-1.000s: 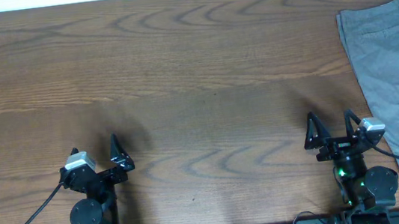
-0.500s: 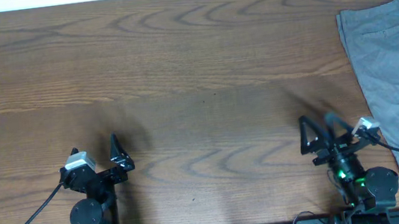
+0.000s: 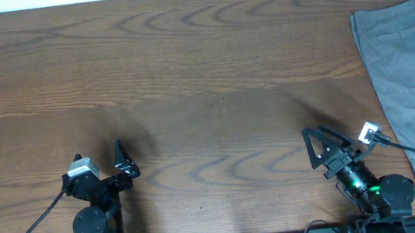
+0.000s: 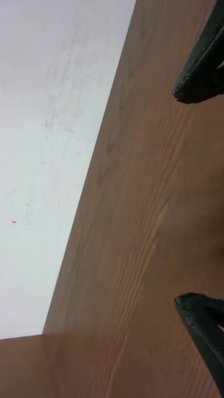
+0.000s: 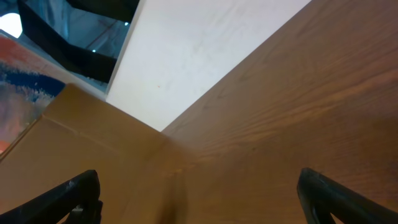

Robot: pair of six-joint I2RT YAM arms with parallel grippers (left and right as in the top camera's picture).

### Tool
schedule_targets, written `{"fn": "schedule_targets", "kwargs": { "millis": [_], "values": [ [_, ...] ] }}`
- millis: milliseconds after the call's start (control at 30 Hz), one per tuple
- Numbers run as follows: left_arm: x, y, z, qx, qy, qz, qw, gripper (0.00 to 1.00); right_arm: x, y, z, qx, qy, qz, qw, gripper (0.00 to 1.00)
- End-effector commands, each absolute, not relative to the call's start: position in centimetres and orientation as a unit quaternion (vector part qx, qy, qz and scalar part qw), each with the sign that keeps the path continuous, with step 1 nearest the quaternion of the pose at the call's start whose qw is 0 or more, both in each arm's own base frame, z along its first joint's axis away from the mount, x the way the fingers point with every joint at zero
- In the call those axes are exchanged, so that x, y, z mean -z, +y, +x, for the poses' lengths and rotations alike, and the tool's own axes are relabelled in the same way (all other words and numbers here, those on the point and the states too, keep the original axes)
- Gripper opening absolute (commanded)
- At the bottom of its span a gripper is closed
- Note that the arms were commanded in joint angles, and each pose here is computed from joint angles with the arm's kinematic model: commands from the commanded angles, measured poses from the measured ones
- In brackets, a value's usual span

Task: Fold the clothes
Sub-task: 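Rotate the right gripper and move it toward the grey shorts pile, then grasp the grey shorts on the pile with the right gripper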

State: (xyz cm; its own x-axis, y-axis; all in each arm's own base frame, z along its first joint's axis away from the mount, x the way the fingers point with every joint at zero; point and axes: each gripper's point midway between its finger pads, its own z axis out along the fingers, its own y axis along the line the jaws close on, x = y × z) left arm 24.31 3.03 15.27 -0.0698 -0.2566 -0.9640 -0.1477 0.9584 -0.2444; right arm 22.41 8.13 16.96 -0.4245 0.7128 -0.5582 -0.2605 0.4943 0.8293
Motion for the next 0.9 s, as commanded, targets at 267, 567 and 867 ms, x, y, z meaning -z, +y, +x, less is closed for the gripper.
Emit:
{"fn": "schedule_targets", "kwargs": {
  "millis": [267,567,867],
  "values": [
    [-13.7,3.3,24.2,0.03,0.746,-0.141,0.65,0.98,-16.9,8.5,22.3,-0.503,0.69,0.186,0.486,0.99],
    [-13.7,3.3,24.2,0.03,0.746,-0.141,0.65,0.98,-20.2,8.9,21.8,-0.479,0.664,0.085,0.567,0.99],
    [-13.7,3.3,24.2,0.03,0.746,-0.141,0.65,0.98,-27.8,7.2,21.5,-0.404,0.616,0.043,0.675,0.99]
  ]
}}
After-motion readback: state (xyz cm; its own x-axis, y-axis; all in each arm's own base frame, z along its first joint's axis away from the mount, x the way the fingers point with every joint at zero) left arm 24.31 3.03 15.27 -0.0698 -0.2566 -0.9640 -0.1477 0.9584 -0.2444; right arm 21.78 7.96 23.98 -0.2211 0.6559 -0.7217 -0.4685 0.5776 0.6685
